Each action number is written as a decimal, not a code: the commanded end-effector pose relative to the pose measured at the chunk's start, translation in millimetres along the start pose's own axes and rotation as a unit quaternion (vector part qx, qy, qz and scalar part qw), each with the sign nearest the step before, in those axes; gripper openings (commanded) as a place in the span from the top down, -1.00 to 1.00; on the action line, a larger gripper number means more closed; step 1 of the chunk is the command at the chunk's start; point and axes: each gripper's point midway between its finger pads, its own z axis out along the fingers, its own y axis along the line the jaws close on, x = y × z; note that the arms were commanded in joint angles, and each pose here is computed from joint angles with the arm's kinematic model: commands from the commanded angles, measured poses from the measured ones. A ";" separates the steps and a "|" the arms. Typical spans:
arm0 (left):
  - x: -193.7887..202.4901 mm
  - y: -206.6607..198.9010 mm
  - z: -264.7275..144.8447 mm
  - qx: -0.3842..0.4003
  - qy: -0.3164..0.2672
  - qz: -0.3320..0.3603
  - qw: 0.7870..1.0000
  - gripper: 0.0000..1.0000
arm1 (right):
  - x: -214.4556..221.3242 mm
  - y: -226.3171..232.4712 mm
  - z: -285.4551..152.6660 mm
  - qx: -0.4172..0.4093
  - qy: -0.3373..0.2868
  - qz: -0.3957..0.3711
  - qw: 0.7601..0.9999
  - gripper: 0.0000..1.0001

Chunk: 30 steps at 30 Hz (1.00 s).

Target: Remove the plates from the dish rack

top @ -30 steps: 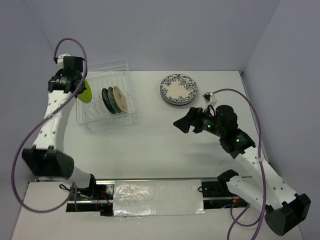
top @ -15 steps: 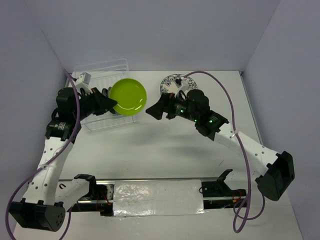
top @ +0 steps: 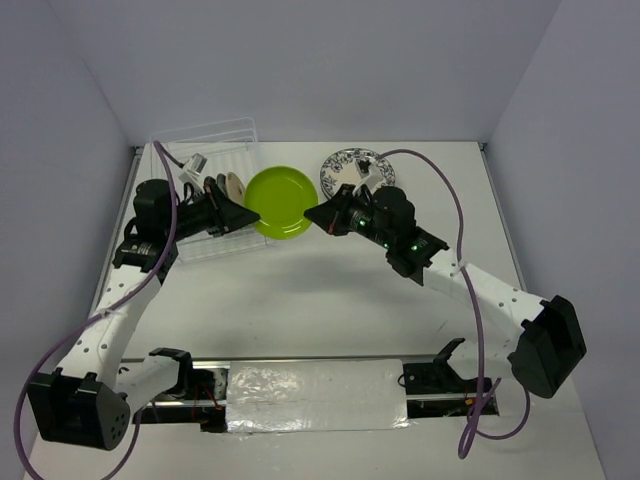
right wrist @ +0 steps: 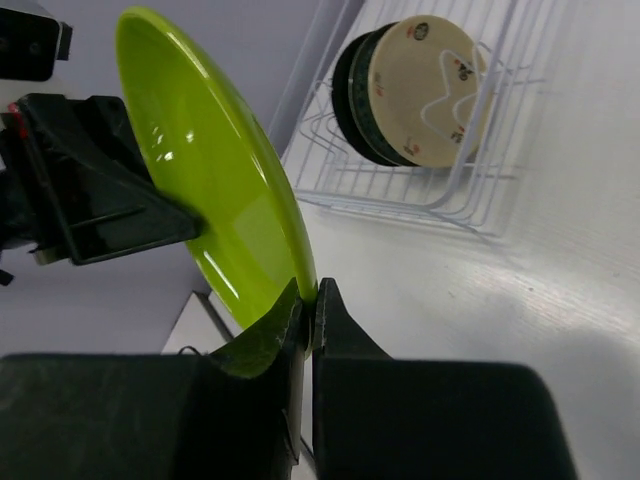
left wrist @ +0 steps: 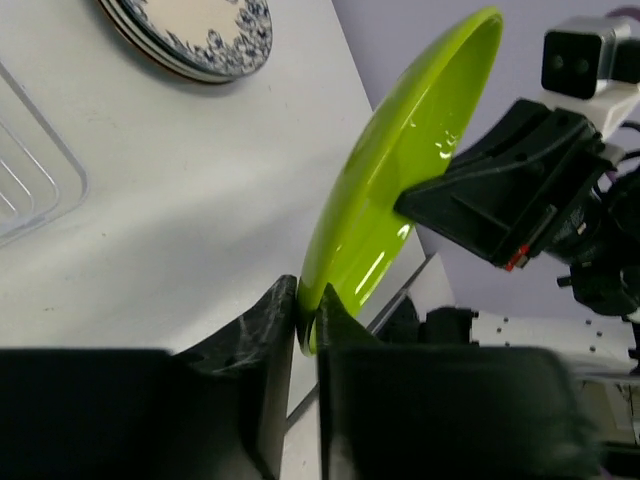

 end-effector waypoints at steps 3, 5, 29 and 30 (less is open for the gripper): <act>-10.0 12.6 1.8 -0.039 -0.012 0.027 0.999 -0.31 | -26.9 -9.3 -13.3 -0.001 -0.060 0.019 0.998 1.00; -25.7 43.3 -11.4 -0.156 -0.041 0.042 0.986 -0.99 | -17.6 -51.0 -20.2 0.070 -0.043 0.051 0.995 1.00; -91.5 174.6 -14.7 -0.487 -0.015 0.064 0.871 -0.52 | 146.5 -260.3 -57.1 0.274 0.167 0.174 0.931 -0.35; -100.3 172.2 -14.6 -0.494 -0.020 0.066 0.867 -0.50 | 129.7 -262.2 -61.6 0.298 0.136 0.156 0.932 -0.48</act>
